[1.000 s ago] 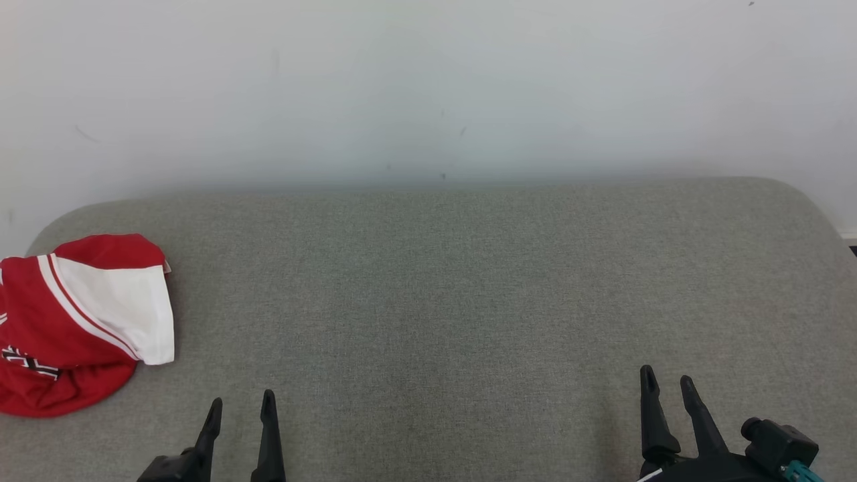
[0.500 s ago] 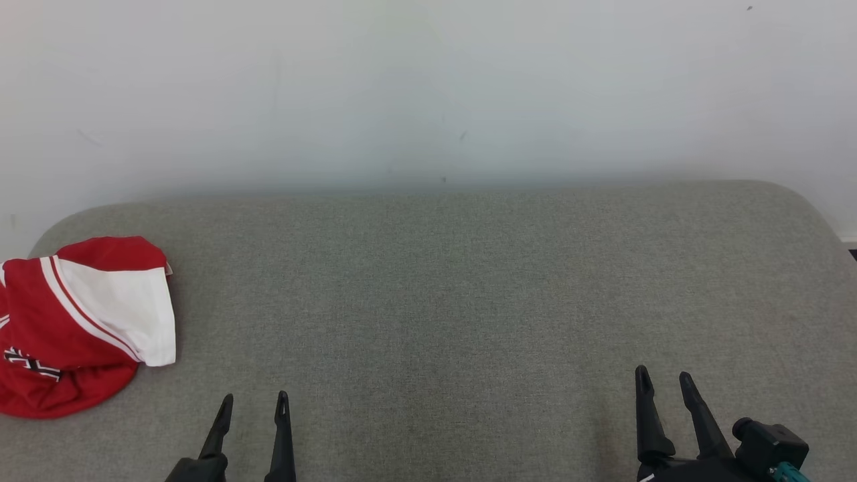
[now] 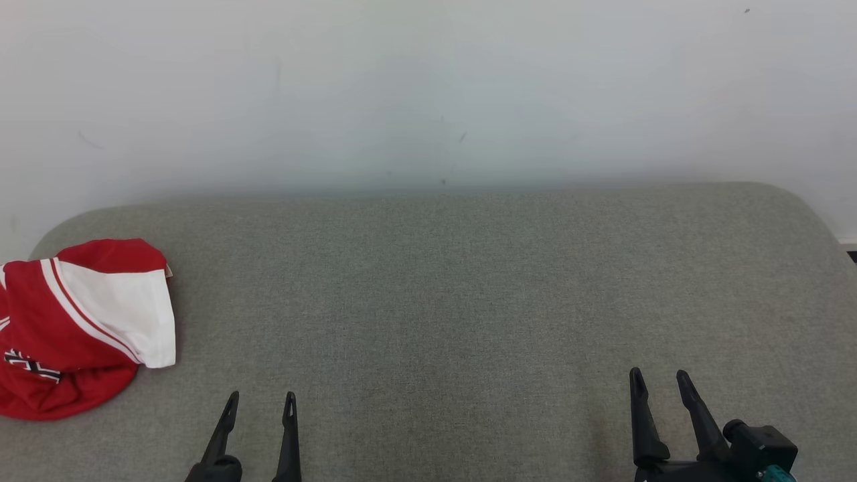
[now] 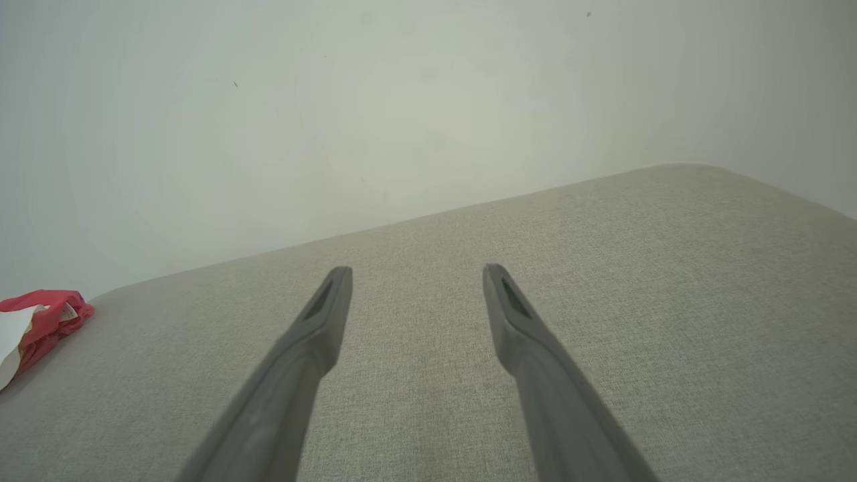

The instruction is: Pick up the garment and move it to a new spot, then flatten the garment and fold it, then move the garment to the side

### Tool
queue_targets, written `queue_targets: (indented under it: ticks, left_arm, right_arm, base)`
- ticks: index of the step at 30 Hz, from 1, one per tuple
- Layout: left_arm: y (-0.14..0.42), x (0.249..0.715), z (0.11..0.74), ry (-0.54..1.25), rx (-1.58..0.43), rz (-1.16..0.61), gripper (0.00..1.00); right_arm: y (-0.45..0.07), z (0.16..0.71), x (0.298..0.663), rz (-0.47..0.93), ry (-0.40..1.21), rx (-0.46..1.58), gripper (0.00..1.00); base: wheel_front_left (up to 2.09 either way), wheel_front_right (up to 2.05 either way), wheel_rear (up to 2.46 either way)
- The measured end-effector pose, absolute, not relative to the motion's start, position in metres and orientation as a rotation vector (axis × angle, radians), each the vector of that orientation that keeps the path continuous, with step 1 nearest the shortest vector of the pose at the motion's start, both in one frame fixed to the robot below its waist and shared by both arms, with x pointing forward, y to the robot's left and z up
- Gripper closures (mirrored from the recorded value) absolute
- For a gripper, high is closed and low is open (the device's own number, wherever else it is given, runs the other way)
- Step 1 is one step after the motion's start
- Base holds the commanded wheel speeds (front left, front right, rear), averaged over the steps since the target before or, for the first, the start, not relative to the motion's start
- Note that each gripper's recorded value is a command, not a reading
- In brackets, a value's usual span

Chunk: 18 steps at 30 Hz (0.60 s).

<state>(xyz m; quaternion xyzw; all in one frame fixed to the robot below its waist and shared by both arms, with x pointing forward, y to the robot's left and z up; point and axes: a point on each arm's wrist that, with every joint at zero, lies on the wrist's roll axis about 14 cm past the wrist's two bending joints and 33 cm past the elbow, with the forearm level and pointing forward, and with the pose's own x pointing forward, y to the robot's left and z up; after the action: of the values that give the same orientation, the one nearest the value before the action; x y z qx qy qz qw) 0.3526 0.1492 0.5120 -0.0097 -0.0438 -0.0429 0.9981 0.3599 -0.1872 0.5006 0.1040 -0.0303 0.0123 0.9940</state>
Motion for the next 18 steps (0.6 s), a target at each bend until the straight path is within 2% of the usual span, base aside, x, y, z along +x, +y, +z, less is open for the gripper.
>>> queue_targets:
  ticks: [18]
  left_arm:
    - [0.1532, 0.35, 0.5111, -0.096, -0.013, -0.074, 0.0]
  right_arm:
    - [-0.1852, 0.5023, 0.3579, 0.037, -0.073, 0.158, 0.0]
  base:
    - [0.0, 0.0, 0.0]
